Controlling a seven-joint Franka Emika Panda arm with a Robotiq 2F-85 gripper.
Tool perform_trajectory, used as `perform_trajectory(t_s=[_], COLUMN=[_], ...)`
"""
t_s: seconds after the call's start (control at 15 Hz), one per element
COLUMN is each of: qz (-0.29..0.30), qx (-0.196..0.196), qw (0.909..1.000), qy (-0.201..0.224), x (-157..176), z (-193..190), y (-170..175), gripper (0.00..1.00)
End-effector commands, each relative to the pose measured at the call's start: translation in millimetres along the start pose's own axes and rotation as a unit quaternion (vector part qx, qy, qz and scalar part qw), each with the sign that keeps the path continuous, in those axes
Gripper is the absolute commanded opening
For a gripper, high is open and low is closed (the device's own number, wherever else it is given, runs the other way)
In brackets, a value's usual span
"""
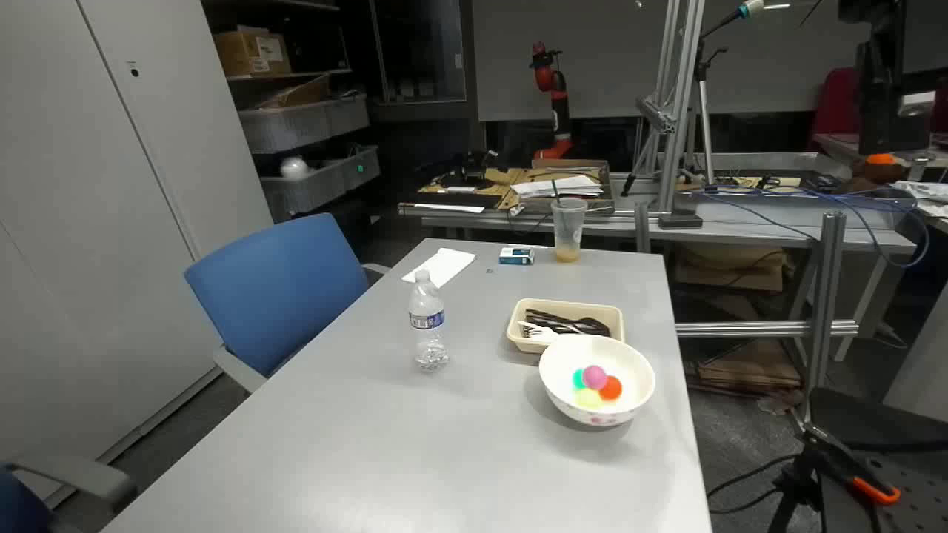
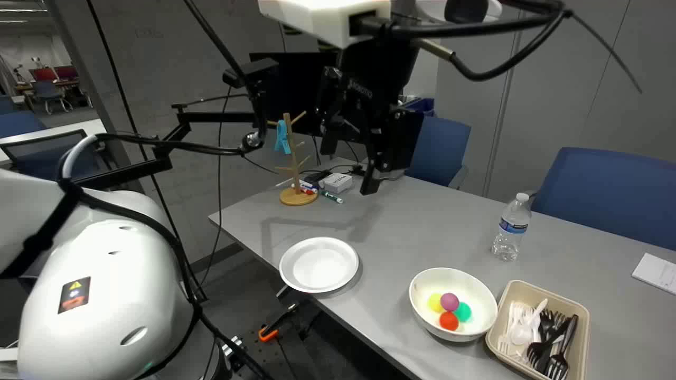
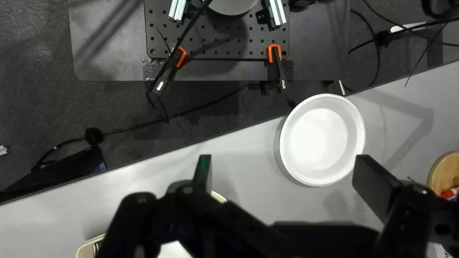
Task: Transfer the balls from the bowl to the plate
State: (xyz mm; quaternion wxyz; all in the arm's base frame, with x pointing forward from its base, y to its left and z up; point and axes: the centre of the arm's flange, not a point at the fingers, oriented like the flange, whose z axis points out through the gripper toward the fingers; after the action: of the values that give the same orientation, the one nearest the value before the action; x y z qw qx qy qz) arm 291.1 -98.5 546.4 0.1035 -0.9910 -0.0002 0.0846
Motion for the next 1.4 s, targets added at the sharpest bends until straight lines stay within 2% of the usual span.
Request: perform_trajectory(t_s=[0.0,0.93,1.33], qz=[0.000,0.000,0.019], qx=[0.000,0.000,-0.029], qw=[1.0000,1.0000,0.9991], qy=[-0.001,-0.001,0.025], x=[0.3,0.4,3.2], z=[0.4,0.5,0.0], y=[0.1,0.1,1.7], gripper=[1.00,1.00,1.00])
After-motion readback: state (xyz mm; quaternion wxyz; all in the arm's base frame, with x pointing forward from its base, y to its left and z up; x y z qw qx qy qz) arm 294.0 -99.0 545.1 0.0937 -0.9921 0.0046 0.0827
